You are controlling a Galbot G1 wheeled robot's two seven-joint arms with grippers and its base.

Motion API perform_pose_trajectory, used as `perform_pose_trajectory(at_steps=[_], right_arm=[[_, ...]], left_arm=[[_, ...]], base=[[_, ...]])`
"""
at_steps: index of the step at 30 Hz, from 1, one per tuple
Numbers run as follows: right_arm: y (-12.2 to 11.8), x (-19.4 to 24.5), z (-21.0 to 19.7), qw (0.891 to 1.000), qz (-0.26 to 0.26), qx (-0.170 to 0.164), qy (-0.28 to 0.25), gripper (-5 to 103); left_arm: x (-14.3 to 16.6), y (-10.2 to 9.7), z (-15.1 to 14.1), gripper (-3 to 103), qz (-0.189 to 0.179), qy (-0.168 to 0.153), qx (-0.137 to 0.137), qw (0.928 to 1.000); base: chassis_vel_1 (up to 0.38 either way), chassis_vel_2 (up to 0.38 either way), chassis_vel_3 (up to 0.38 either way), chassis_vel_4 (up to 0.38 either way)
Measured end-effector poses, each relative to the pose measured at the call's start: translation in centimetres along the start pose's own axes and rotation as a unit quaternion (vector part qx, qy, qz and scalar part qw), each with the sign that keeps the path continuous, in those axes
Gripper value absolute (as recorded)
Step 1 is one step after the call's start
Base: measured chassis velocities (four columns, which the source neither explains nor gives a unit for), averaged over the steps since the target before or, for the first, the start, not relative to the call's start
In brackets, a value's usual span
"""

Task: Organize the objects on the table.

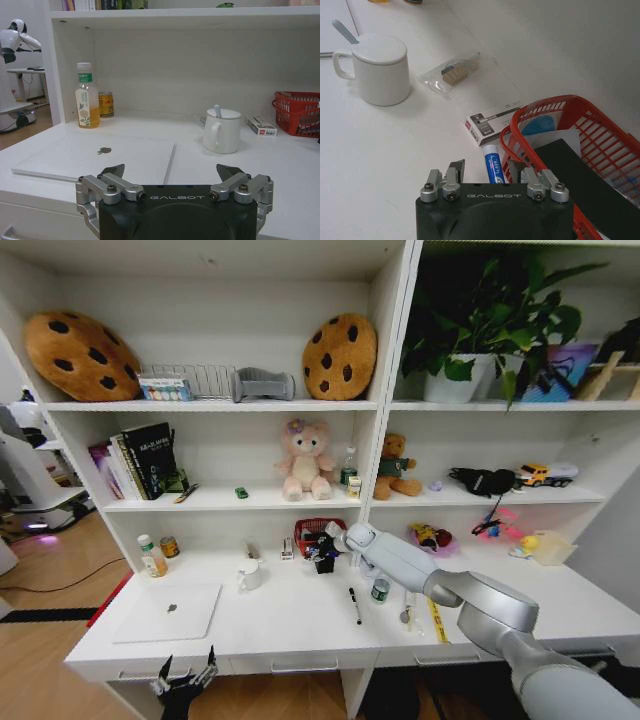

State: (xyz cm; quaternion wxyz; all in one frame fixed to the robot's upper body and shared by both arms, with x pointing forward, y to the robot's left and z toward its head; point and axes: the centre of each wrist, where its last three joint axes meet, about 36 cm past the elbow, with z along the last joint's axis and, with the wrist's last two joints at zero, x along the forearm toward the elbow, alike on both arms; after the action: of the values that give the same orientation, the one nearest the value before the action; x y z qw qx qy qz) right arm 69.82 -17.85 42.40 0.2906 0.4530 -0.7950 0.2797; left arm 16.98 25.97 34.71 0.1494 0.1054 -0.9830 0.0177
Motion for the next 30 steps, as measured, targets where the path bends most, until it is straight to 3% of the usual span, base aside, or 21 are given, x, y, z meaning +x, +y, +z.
perform_pose_trajectory(at_steps=[1, 3, 5, 10, 22, 24, 25, 27, 28, 30], right_arm=[[0.0, 0.0, 0.0, 1.000, 0.000, 0.000, 0.000, 52], [-0.1, 0.1, 0.2, 1.000, 0.001, 0.000, 0.001, 36], [0.0, 0.1, 0.2, 1.000, 0.001, -0.001, 0.001, 36], [0.3, 0.1, 0.3, 1.000, 0.012, -0.002, -0.005, 14], [0.3, 0.7, -0.4, 0.999, 0.038, -0.007, -0.031, 14], [0.8, 1.0, -0.7, 0.992, 0.080, -0.002, -0.096, 14], [0.8, 1.0, -0.7, 0.992, 0.080, -0.002, -0.096, 14], [2.0, 1.1, 0.0, 0.976, 0.137, 0.003, -0.169, 14], [2.0, 1.1, 0.0, 0.976, 0.137, 0.003, -0.169, 14], [3.5, 0.7, 1.5, 0.956, 0.191, -0.017, -0.224, 14]], left_arm=[[0.0, 0.0, 0.0, 100, 0.000, 0.000, 0.000, 1.0000], [0.0, 0.0, 0.1, 100, 0.001, 0.001, 0.000, 1.0000], [0.0, -0.1, 0.1, 100, 0.002, 0.001, 0.000, 1.0000], [0.0, -0.2, 0.1, 100, 0.004, 0.001, 0.000, 1.0000], [0.3, -0.6, 0.3, 100, 0.011, 0.004, -0.004, 0.9999], [0.6, -1.0, 0.4, 100, 0.015, 0.005, -0.004, 0.9999], [0.6, -1.0, 0.4, 100, 0.015, 0.005, -0.004, 0.9999], [0.6, -1.1, 0.4, 100, 0.016, 0.005, -0.003, 0.9999], [0.6, -1.1, 0.4, 100, 0.016, 0.005, -0.003, 0.9999], [0.5, -1.0, 0.3, 100, 0.015, 0.004, -0.004, 0.9999]], base=[[0.000, 0.000, 0.000, 0.000], [0.000, 0.000, 0.000, 0.000], [0.000, 0.000, 0.000, 0.000], [0.000, 0.000, 0.000, 0.000], [0.000, 0.000, 0.000, 0.000], [0.000, 0.000, 0.000, 0.000], [0.000, 0.000, 0.000, 0.000], [0.000, 0.000, 0.000, 0.000], [0.000, 0.000, 0.000, 0.000], [0.000, 0.000, 0.000, 0.000]])
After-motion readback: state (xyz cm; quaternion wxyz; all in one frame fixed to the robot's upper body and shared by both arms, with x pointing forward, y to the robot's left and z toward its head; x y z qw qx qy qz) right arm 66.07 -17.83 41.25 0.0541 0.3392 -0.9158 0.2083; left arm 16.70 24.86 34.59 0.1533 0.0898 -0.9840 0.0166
